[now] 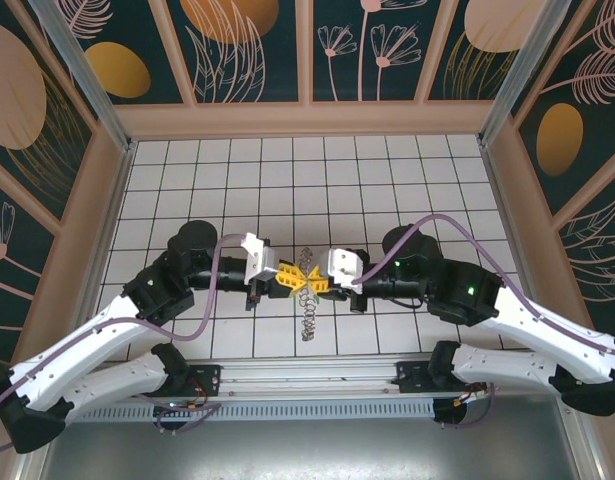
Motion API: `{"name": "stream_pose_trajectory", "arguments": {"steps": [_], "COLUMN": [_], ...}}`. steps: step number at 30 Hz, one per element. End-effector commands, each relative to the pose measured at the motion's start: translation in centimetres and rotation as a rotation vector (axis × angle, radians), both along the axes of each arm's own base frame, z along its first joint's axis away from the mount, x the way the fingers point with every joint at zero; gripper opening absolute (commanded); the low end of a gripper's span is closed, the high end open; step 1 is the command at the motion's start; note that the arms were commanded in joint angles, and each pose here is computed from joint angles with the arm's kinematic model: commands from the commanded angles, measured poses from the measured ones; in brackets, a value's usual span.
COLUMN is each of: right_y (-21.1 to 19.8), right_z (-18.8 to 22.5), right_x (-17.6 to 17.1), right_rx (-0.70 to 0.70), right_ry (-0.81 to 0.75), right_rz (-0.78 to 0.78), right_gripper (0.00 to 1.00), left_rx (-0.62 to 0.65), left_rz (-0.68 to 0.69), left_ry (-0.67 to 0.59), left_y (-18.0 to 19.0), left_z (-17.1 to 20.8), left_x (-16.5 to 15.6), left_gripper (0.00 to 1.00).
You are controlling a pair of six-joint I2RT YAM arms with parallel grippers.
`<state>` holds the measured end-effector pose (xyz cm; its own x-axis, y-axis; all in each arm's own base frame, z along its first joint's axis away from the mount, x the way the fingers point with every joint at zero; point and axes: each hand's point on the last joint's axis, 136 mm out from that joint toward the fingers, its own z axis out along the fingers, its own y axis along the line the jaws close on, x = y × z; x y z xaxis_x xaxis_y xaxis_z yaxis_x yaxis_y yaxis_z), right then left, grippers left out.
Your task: Put the keys on the keyring
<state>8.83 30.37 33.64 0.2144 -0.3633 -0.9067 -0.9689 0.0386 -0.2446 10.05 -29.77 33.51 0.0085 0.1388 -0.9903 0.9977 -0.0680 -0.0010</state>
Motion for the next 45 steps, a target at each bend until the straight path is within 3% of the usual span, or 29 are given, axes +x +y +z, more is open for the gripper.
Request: {"name": "stream_pose_trajectory", "arguments": {"steps": [1, 10, 14, 21, 26, 29, 36, 41, 45], "right_y": [1.0, 0.6, -0.3, 0.1, 0.7, 1.1, 1.3, 1.0, 0.6], "right_z": [-0.3, 0.9, 1.2, -1.7, -2.4, -2.9, -2.4, -2.2, -1.3], "right_x": [-0.2, 1.5, 3.0, 4.9, 4.9, 5.0, 3.6, 2.1, 1.7], "right_rx": [0.017, 0.062, 0.055, -0.113, -0.151, -0.189, -0.142, -0.082, -0.029], "right_ry": [0.008, -0.026, -0.061, -0.053, -0.062, -0.073, -0.044, 0.001, 0.006], "right_rz": [0.029, -0.053, -0.137, -0.206, -0.194, -0.198, -0.148, -0.098, -0.098], "right_gripper": [0.08, 0.00, 0.00, 0.00, 0.00, 0.00, 0.00, 0.20, 0.25], "left_rx": [-0.140, -0.187, -0.085, 0.088, 0.141, 0.173, 0.054, -0.032, -0.051], "left_rz": [-0.115, -0.154, -0.074, 0.033, 0.055, 0.049, 0.038, 0.018, 0.005], "left_ry": [-0.070, -0.056, -0.051, -0.037, -0.036, -0.025, -0.057, -0.075, -0.083], "left_y": [0.1, 0.0, -0.5, -1.0, -1.3, -1.5, -0.8, -0.3, -0.2], "left_z": [3.7, 4.1, 2.5, -0.5, -1.2, -2.0, -0.4, 1.2, 1.3], "left_x": [-2.1, -2.6, -1.0, 1.4, 2.1, 2.1, 1.1, 0.1, -0.2], "left_gripper": [0.00, 0.00, 0.00, 0.08, 0.07, 0.00, 0.00, 0.00, 0.00]}}
